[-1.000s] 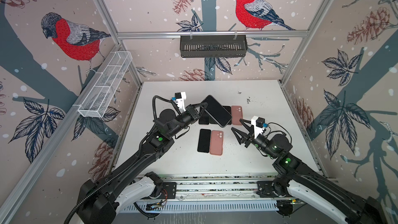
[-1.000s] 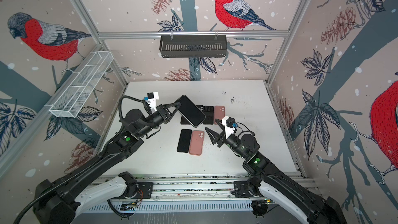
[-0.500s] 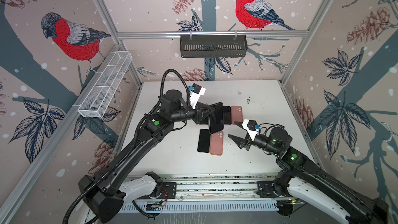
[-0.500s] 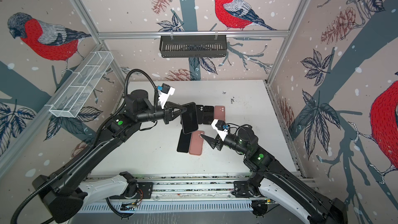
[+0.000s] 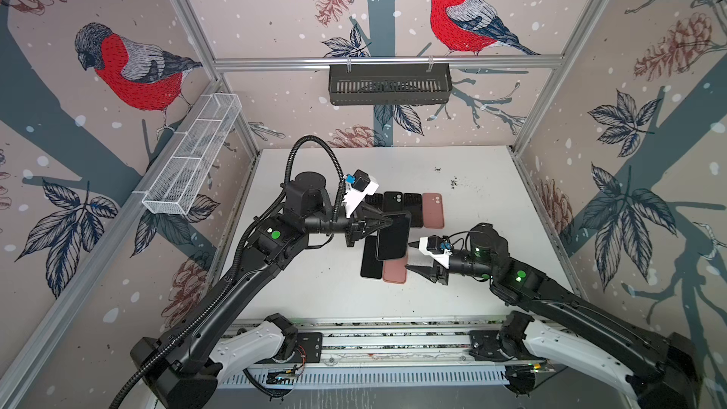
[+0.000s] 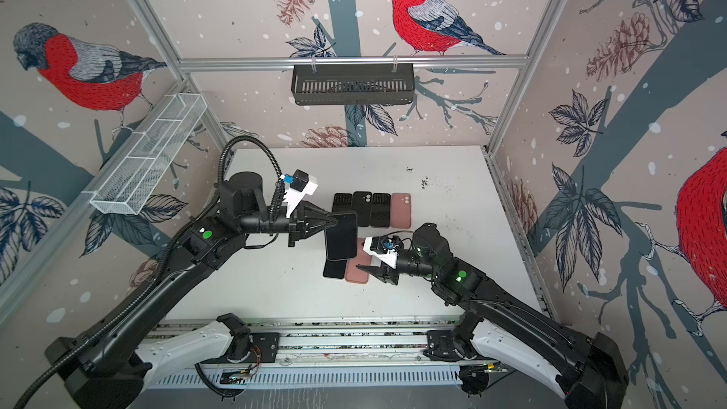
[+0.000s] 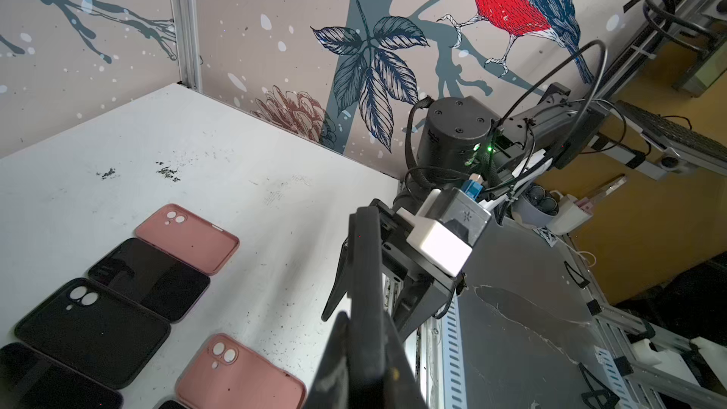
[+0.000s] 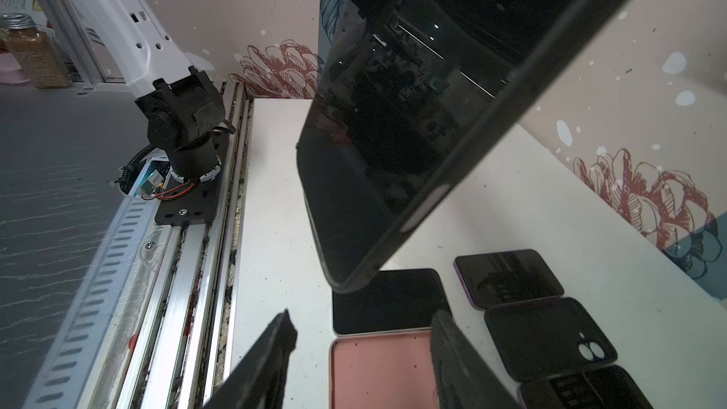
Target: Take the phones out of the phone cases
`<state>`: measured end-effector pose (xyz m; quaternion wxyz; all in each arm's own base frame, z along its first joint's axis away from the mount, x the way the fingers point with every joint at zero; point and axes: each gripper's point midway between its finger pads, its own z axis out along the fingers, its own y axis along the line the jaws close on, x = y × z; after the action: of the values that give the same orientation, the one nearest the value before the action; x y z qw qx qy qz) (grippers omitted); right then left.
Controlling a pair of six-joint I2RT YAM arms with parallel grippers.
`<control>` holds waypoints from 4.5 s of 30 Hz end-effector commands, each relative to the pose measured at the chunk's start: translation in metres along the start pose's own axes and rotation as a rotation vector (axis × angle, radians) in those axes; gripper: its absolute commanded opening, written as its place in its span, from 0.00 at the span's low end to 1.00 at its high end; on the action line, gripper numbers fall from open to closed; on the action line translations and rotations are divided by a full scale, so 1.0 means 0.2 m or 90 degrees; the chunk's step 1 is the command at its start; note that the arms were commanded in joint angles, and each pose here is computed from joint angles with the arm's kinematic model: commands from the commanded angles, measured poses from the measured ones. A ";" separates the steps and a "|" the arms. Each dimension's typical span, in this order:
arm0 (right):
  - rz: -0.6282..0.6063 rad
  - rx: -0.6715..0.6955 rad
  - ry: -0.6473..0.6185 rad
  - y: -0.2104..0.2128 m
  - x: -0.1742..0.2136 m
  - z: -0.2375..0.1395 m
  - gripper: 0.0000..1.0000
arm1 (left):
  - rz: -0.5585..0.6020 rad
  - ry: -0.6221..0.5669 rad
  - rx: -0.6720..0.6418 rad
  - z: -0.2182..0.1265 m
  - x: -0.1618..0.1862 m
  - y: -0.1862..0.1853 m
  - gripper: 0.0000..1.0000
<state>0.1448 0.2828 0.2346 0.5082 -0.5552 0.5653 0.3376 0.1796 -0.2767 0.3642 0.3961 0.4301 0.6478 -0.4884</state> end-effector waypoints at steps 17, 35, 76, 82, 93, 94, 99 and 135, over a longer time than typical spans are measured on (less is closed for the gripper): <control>-0.042 -0.065 -0.039 0.05 -0.09 0.03 0.40 | 0.035 -0.033 0.052 -0.01 -0.04 -0.07 0.00; -0.055 -0.084 -0.044 0.08 -0.09 0.04 0.09 | 0.026 -0.040 0.068 0.00 -0.03 -0.08 0.00; -0.113 -0.109 -0.095 0.10 -0.13 0.01 0.01 | -0.001 -0.092 0.061 0.02 -0.07 -0.04 0.00; -0.215 -0.101 -0.107 0.10 -0.16 0.03 0.00 | -0.061 -0.088 0.103 0.09 -0.04 -0.01 0.00; -0.319 0.067 -0.104 -0.12 -0.27 0.05 0.00 | -0.112 -0.097 0.092 0.14 -0.02 0.08 0.00; -0.318 0.078 -0.114 -0.13 -0.29 0.04 0.00 | -0.118 -0.098 0.093 0.14 -0.02 0.08 0.00; -0.261 0.158 -0.165 -0.14 -0.29 -0.04 0.07 | -0.126 -0.123 0.077 0.11 -0.04 0.08 0.00; 0.637 0.016 -0.366 -0.16 -0.27 -0.25 0.54 | -0.586 -0.488 0.024 -0.15 -0.16 0.39 0.00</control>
<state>0.1712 0.2455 0.2852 0.4318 -0.0865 0.6349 0.6348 0.2646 -0.2467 0.3552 0.3202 -0.1054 0.6061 -0.7204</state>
